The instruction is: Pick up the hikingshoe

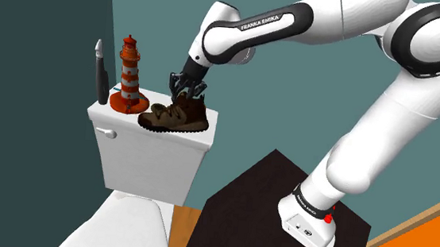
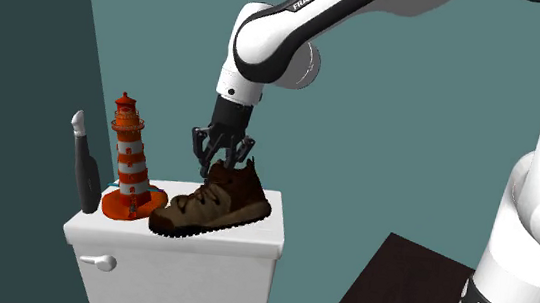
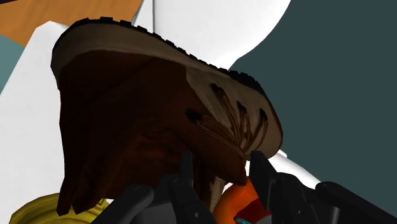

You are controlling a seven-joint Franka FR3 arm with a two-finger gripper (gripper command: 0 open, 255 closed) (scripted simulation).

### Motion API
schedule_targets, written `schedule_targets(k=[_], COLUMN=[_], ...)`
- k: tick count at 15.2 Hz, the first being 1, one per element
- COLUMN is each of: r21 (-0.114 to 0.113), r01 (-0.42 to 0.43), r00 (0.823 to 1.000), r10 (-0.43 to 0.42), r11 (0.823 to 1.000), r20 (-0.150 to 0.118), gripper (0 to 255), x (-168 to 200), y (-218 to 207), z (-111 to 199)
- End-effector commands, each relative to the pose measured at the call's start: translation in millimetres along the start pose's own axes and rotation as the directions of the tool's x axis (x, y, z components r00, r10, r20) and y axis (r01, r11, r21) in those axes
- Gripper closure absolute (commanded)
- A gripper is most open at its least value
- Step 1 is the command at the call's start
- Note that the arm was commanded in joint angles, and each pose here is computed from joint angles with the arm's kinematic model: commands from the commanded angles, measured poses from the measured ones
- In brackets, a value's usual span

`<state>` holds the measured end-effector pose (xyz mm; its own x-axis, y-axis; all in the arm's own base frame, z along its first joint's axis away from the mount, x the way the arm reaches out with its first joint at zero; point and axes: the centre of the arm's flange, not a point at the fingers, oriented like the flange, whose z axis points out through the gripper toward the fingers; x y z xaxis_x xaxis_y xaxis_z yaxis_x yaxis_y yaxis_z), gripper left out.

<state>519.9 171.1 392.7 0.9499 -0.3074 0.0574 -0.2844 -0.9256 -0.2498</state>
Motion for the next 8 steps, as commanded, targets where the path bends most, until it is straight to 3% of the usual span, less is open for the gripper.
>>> schedule_targets(k=[1, 8], r21=[0.001, 0.001], r01=[0.0, 0.0], r00=[1.0, 1.0], r10=[0.0, 0.0], r11=[1.0, 1.0], r20=[-0.002, -0.002], gripper=[255, 255], x=[1.2, 2.8], y=[-2.9, -9.7], z=[-10.8, -37.1])
